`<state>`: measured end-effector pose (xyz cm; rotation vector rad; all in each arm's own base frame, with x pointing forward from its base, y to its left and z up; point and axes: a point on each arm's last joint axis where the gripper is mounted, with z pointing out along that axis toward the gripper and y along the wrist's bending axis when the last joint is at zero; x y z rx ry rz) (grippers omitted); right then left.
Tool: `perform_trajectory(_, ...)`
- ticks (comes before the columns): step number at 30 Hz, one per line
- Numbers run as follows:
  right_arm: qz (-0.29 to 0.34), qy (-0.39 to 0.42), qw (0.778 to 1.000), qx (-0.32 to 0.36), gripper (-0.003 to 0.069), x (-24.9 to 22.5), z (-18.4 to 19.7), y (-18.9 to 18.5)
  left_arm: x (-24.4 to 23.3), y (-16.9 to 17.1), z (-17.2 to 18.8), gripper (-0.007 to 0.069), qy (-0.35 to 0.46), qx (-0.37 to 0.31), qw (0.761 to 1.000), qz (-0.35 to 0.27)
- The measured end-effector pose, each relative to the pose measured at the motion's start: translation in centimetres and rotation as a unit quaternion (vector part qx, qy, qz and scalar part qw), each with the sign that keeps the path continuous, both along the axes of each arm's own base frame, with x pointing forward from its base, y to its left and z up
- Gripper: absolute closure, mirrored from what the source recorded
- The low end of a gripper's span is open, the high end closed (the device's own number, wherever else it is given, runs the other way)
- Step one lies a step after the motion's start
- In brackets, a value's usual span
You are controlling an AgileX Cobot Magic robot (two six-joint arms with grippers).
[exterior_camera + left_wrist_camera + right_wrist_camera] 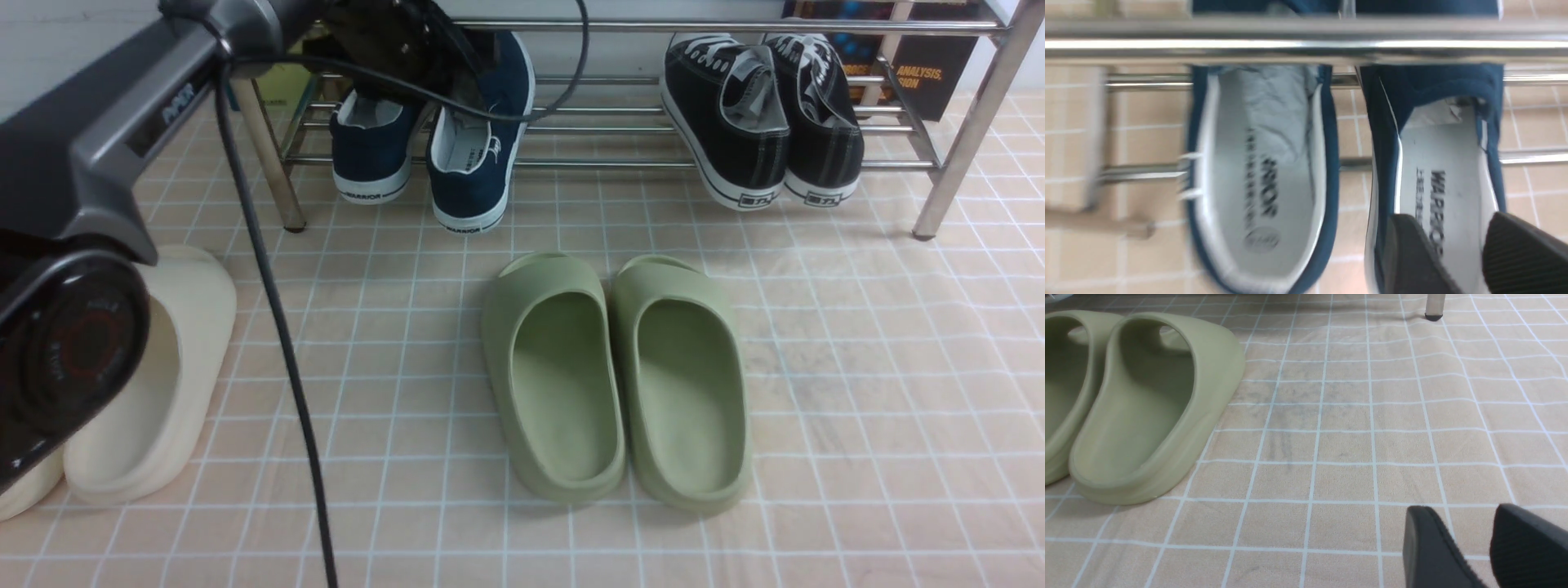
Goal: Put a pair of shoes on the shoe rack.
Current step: Use the left arm to put a shoe into the shoe rack
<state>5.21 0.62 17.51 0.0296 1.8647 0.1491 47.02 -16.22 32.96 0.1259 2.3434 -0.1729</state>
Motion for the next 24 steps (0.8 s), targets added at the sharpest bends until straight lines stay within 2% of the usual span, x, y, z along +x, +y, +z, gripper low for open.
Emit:
perform_trajectory(4,0.0,0.0,1.0,0.0,0.0419,0.0,0.0,0.0,-1.6,0.6,1.8,0.0412,0.022,0.017,1.0,-0.006)
perform_trajectory(6,0.0,0.0,1.0,0.0,0.0419,0.0,0.0,0.0,-2.8,0.6,1.1,0.0466,0.09,0.033,0.995,-0.036)
perform_trajectory(11,0.0,0.0,1.0,0.0,0.0419,0.0,0.0,0.0,-3.6,-1.3,-3.4,0.0545,0.194,0.033,0.972,-0.13)
perform_trajectory(12,0.0,0.0,1.0,0.0,0.0419,0.0,0.0,0.0,-3.7,-1.5,-3.6,0.055,0.197,0.034,0.97,-0.135)
perform_trajectory(14,0.0,0.0,1.0,0.0,0.0419,0.0,0.0,0.0,-3.6,-2.9,-6.4,0.0568,0.222,0.05,0.96,-0.161)
perform_trajectory(18,0.0,0.0,1.0,0.0,0.0419,0.0,0.0,0.0,-2.6,-4.8,-8.4,0.0573,0.172,0.083,0.969,-0.158)
perform_trajectory(24,0.0,0.0,1.0,0.0,0.0419,0.0,0.0,0.0,-1.4,-5.7,-7.9,0.0571,0.08,0.096,0.986,-0.112)
